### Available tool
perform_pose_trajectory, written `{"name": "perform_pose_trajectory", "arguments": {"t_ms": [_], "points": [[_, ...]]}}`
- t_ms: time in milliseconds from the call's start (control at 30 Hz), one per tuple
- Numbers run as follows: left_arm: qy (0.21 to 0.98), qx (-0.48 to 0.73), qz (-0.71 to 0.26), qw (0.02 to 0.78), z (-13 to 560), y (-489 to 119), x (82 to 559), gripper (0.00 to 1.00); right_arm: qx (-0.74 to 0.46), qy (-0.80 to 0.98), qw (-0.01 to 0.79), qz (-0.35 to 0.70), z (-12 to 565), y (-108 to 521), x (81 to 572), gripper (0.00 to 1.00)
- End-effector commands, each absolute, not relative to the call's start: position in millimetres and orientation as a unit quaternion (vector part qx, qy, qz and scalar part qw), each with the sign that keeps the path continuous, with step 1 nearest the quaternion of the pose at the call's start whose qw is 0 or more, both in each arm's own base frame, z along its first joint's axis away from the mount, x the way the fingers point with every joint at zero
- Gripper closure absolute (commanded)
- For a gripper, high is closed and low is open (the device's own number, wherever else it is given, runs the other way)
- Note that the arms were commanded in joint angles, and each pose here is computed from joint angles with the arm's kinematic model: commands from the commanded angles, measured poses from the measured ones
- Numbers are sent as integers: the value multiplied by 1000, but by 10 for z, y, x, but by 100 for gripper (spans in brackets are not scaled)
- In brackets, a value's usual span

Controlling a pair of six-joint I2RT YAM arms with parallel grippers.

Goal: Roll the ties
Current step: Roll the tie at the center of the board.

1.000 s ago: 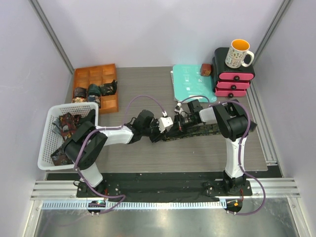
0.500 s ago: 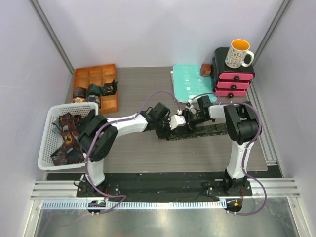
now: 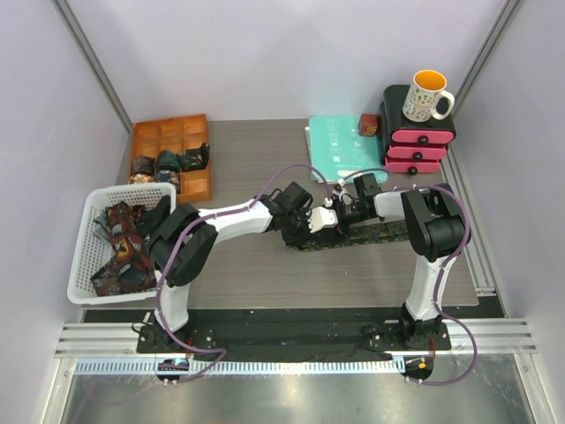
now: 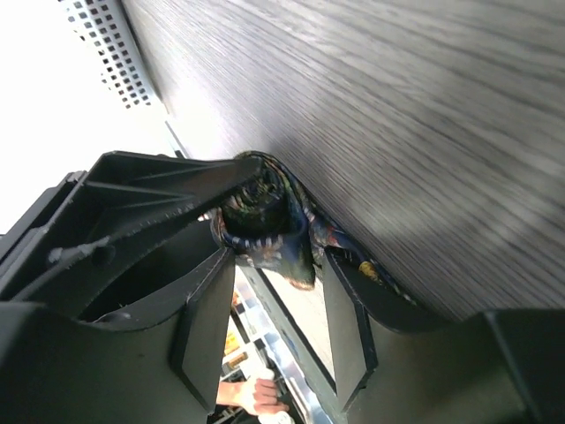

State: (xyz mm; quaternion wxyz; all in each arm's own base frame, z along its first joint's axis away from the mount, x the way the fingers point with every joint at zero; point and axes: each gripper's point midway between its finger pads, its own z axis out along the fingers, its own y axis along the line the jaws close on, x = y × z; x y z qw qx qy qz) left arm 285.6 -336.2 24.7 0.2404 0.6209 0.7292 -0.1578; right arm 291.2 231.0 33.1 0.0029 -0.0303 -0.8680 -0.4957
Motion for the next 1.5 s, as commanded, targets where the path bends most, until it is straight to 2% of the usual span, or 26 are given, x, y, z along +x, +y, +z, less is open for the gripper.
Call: {"name": "perform_pose_trajectory", "arguments": {"t_ms": [0, 100, 167, 200, 300, 333, 400, 467, 533, 733, 967, 1100, 1200, 1233, 1333, 1367, 1400, 1433, 1467], "points": [[740, 637, -122, 180, -86, -3139, 2771, 64, -26, -866, -25, -498, 322, 2421, 2980, 49], [737, 640, -122, 178, -80, -3151, 2783, 64, -23, -868, -19, -495, 259, 2434, 2940, 53], [736, 642, -123, 174, -82, -3165, 2778, 64, -21, -874, -20, -484, 196, 2413, 2930, 72], [737, 641, -123, 174, -76, -3166, 2781, 64, -23, -878, -15, -478, 159, 2391, 2910, 87], [737, 639, -131, 177, -16, -3173, 2763, 62, -26, -891, -9, -452, 23, 2285, 2870, 98], [737, 635, -143, 182, 12, -3183, 2773, 60, -29, -896, -7, -444, -20, 2248, 2858, 99], [742, 621, -160, 196, 115, -3178, 2762, 50, -34, -903, -7, -428, -115, 2146, 2842, 99], [743, 607, -190, 210, 185, -3181, 2771, 36, -30, -907, -4, -420, -170, 2101, 2820, 99], [749, 583, -204, 240, 326, -3196, 2858, 30, -32, -910, -1, -413, -223, 2057, 2807, 99], [722, 554, -271, 314, 568, -3346, 2861, 20, -30, -916, 8, -401, -350, 1992, 2754, 99], [692, 554, -301, 353, 514, -3531, 2892, 16, -29, -920, 16, -391, -459, 1961, 2715, 99], [688, 558, -303, 351, 433, -3622, 2944, 21, -32, -919, 11, -393, -464, 1971, 2744, 99], [685, 574, -300, 333, 400, -3625, 2906, 42, -38, -919, 7, -392, -471, 1977, 2771, 99], [682, 578, -297, 335, 447, -3645, 2923, 53, -42, -919, 7, -392, -474, 1984, 2775, 99], [681, 606, -274, 306, 504, -3618, 2892, 65, -45, -918, -3, -394, -428, 2043, 2847, 98], [686, 612, -255, 299, 500, -3595, 2916, 66, -52, -916, -2, -397, -393, 2068, 2874, 91], [689, 630, -241, 267, 413, -3528, 2816, 69, -53, -912, -1, -406, -336, 2103, 2890, 88], [688, 634, -228, 269, 468, -3553, 2870, 70, -52, -910, -9, -412, -237, 2118, 2963, 85], [694, 639, -206, 263, 435, -3512, 2898, 71, -58, -909, 0, -413, -175, 2101, 2943, 77]]}}
